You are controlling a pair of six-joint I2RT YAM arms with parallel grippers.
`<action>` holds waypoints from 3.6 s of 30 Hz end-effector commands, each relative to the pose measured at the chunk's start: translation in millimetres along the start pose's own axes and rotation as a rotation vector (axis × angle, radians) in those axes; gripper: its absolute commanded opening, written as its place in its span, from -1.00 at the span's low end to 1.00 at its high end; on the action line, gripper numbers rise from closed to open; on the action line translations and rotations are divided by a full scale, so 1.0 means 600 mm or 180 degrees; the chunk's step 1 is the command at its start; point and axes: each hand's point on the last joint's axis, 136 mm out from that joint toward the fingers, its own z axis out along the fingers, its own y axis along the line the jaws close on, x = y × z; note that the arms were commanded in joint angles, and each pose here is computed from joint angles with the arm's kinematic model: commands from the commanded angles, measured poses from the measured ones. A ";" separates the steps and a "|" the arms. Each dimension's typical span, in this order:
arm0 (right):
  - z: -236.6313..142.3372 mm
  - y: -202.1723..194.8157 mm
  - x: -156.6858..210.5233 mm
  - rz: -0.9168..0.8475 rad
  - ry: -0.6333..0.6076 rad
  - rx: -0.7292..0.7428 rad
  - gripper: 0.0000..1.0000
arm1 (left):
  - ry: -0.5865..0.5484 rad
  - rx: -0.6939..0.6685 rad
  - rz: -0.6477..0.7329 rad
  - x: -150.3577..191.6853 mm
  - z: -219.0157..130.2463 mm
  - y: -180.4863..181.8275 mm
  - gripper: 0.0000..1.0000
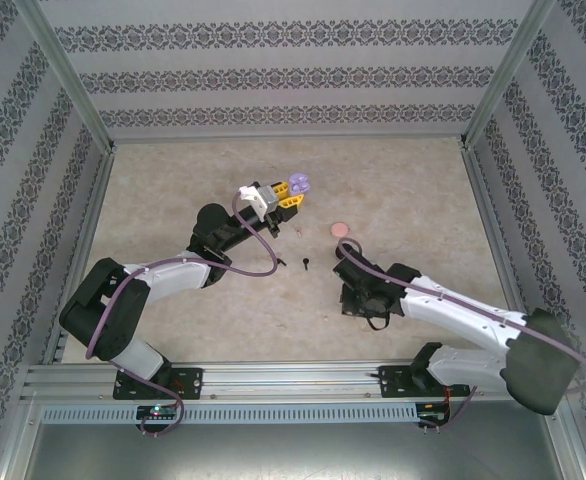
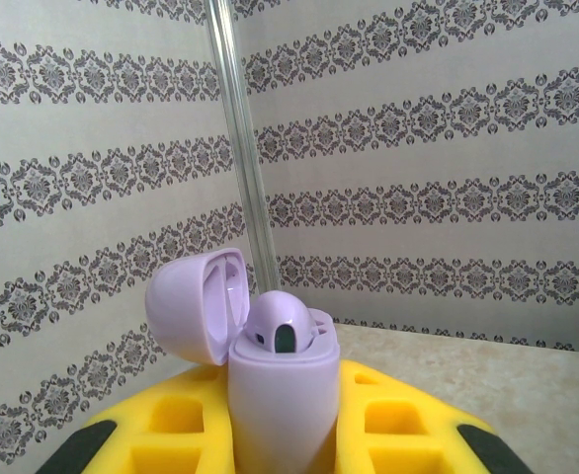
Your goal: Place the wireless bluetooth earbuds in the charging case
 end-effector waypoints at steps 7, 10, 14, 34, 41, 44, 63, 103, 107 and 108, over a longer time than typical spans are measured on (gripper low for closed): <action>-0.168 0.081 -0.166 -0.0002 -0.0932 -0.0778 -0.67 | -0.0145 0.0054 0.0086 -0.028 0.003 -0.006 -1.00; -0.235 0.105 -0.221 -0.0040 -0.1265 -0.1001 -0.67 | -0.0137 0.0076 0.0111 -0.030 0.003 -0.008 -1.00; -0.313 0.139 -0.281 -0.0130 -0.1647 -0.1239 -0.67 | -0.0142 0.0128 0.0144 -0.033 0.003 -0.013 -1.00; -0.393 0.275 -0.368 -0.0347 -0.2123 -0.2057 -0.67 | -0.0171 0.0267 0.0088 -0.035 0.022 -0.026 -1.00; -0.380 0.293 -0.370 -0.0361 -0.2126 -0.2093 -0.67 | -0.0164 0.0275 0.0072 -0.034 0.024 -0.027 -1.00; -0.370 0.297 -0.367 -0.0369 -0.2085 -0.2088 -0.67 | -0.0169 0.0267 0.0074 -0.035 0.024 -0.026 -1.00; -0.334 0.285 -0.341 -0.0306 -0.1992 -0.2055 -0.67 | -0.0208 0.0240 0.0040 -0.039 0.025 -0.023 -1.00; -0.279 0.292 -0.308 -0.0449 -0.1902 -0.1867 -0.67 | -0.0229 0.0225 0.0002 -0.043 0.029 -0.020 -1.00; -0.268 0.281 -0.300 -0.0428 -0.1920 -0.1768 -0.66 | -0.0231 0.0215 0.0007 -0.043 0.029 -0.020 -1.00; -0.268 0.280 -0.299 -0.0414 -0.1923 -0.1768 -0.65 | -0.0229 0.0218 0.0005 -0.042 0.029 -0.019 -1.00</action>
